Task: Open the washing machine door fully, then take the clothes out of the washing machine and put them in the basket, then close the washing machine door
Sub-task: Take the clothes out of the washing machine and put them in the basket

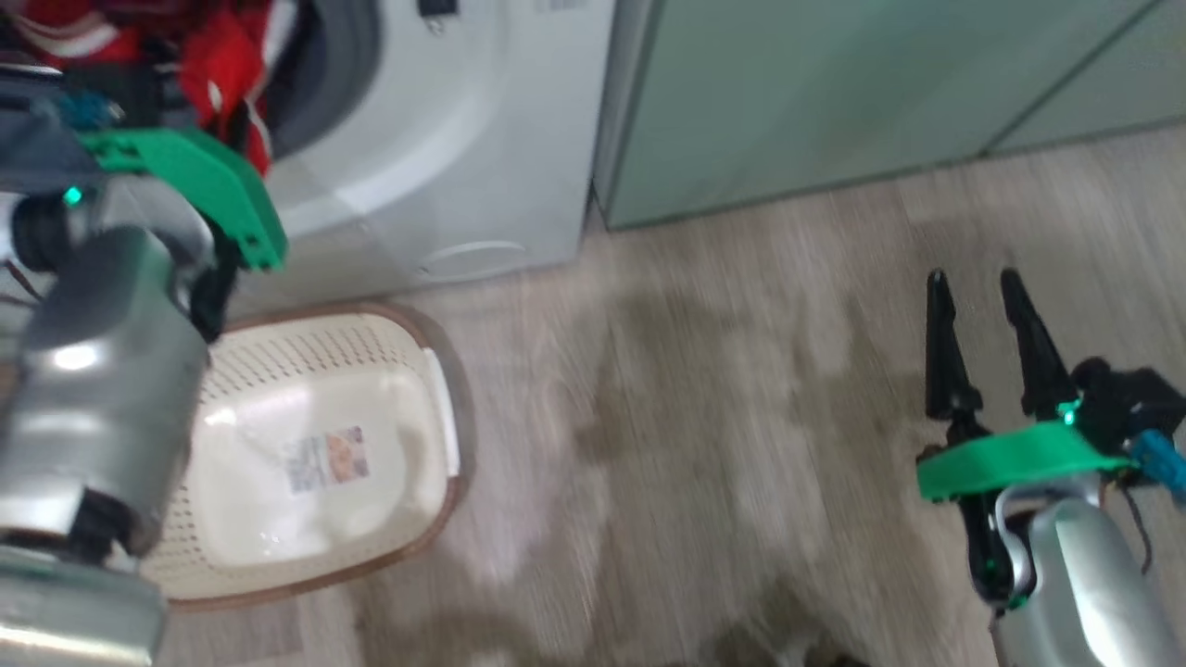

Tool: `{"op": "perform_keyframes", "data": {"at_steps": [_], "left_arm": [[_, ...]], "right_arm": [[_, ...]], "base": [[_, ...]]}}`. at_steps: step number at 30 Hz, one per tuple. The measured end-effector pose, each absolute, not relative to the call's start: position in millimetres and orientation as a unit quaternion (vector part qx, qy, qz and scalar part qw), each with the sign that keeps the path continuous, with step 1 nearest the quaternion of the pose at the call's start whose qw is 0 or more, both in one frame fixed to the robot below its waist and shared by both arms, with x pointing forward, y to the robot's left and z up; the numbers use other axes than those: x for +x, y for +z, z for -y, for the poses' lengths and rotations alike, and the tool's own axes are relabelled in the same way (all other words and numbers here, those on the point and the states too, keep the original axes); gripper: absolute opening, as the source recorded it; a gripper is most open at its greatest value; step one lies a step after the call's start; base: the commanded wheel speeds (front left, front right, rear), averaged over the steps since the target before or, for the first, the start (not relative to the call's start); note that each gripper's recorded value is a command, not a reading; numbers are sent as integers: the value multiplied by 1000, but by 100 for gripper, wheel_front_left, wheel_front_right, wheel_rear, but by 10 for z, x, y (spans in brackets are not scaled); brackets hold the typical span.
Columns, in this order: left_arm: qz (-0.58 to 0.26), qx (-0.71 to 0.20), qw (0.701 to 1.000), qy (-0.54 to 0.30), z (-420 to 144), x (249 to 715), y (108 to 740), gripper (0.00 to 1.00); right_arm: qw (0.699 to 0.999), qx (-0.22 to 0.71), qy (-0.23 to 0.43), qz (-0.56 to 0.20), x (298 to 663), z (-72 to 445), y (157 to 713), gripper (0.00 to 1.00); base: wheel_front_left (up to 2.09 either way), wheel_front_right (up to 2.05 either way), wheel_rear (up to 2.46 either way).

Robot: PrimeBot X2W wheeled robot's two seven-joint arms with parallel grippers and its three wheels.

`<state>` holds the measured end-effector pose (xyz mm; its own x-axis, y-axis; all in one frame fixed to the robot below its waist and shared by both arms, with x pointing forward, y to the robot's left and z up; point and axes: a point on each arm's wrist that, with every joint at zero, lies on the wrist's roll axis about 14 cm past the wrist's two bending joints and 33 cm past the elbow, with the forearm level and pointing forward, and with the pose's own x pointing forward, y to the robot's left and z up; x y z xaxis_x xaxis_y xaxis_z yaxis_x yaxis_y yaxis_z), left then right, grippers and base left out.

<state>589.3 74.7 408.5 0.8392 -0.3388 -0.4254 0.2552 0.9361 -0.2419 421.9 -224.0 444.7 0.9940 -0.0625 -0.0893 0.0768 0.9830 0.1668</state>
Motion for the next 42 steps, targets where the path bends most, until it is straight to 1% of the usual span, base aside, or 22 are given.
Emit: {"op": "perform_keyframes", "data": {"at_steps": [4,7,16,22,25,26,27,37,42], "left_arm": [[-216,-90,960,-153,-811,5653,4229,0],[-219,-97,959,-153,-834,5371,4205,0],[-299,-100,938,-142,-1016,4349,3761,0],[-341,-95,928,-116,-1232,3959,3546,0],[-379,-93,915,-100,-1334,3793,3364,0],[-401,-95,907,-91,-1374,3695,3247,0],[-401,-95,907,-91,-1374,3695,3247,0],[-495,-95,862,-60,-1488,3452,2809,0],[-506,-102,855,-51,-1503,3585,2689,0]], "right_arm": [[995,91,-23,-34,4126,2150,4526,100],[995,96,-14,-28,4055,2080,4589,100],[995,100,11,-6,3847,1939,4776,100],[995,99,25,3,3783,1867,4848,100],[995,98,27,2,3775,1855,4843,100],[995,96,26,-3,3775,1871,4815,100],[995,96,26,-3,3775,1871,4815,100],[995,96,15,-31,3854,1938,4612,100],[995,92,14,-31,4046,1965,4586,100]], "base": [[0,0,0],[0,0,0],[0,0,0],[0,0,0],[0,0,0],[0,0,0],[0,0,0],[0,0,0],[0,0,0]]}}
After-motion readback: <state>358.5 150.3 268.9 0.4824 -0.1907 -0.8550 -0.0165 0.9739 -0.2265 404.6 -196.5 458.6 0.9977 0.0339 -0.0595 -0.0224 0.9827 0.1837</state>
